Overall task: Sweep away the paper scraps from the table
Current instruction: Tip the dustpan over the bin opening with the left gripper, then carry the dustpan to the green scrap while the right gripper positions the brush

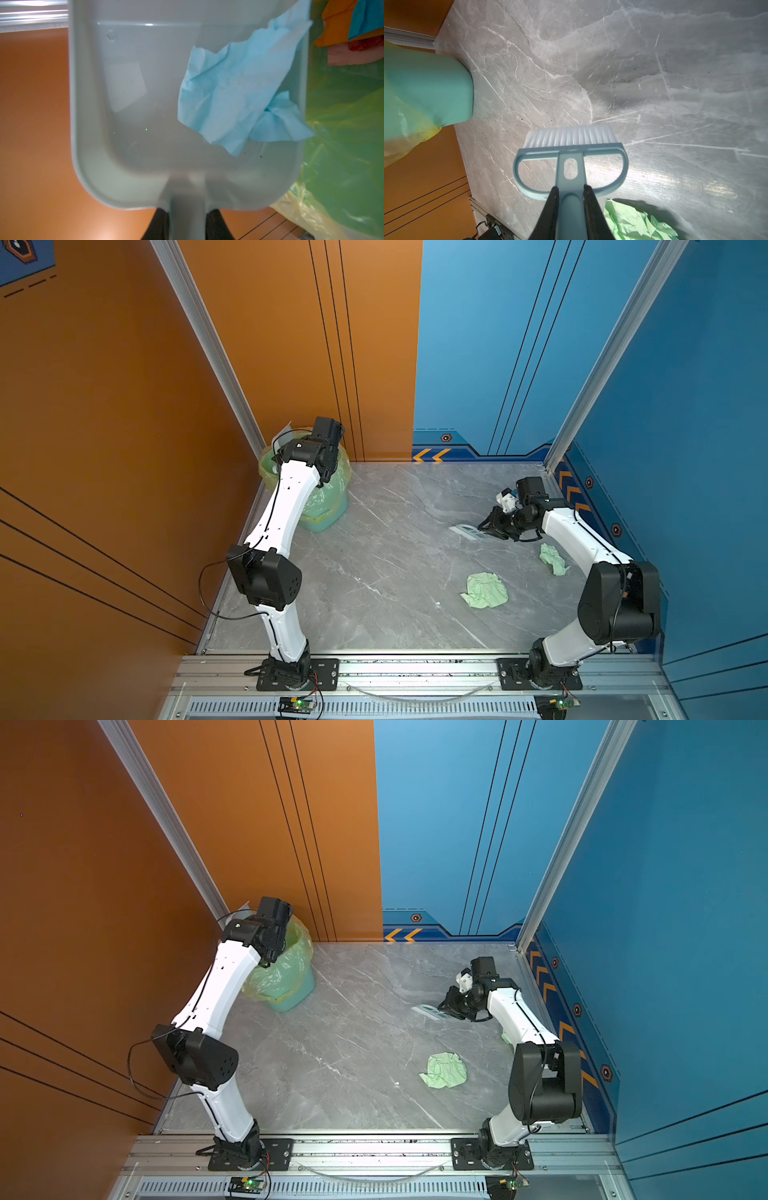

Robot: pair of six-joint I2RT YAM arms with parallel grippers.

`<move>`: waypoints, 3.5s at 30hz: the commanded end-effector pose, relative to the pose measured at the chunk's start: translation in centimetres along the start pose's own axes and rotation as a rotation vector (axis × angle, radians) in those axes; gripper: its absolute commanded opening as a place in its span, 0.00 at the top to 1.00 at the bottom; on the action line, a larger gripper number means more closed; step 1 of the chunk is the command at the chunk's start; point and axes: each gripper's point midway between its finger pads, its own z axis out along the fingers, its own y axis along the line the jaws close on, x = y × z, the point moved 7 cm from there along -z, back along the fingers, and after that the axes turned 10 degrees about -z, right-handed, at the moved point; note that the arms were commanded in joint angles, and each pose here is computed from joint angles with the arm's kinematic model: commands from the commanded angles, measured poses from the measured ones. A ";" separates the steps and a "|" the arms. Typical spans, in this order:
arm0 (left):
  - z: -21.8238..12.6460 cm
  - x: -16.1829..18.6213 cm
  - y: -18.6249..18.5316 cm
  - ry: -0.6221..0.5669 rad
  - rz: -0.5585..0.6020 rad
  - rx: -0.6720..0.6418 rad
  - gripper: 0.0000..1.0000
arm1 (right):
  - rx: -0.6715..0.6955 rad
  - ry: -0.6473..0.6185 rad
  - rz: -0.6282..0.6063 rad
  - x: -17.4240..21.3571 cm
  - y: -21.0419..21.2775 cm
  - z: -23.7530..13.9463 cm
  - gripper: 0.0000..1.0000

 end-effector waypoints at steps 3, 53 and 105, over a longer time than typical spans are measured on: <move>0.1 0.4 -0.2 0.022 0.065 -0.016 1.00 | -0.014 -0.013 -0.008 0.1 0.0 -0.3 1.00; -2.6 2.8 4.3 -0.179 -0.206 0.149 1.00 | -0.022 -0.018 -0.003 0.5 -0.2 -0.8 1.00; -15.6 0.8 -15.1 -0.353 -0.530 1.253 1.00 | 0.529 0.414 -0.189 13.7 3.1 -5.6 1.00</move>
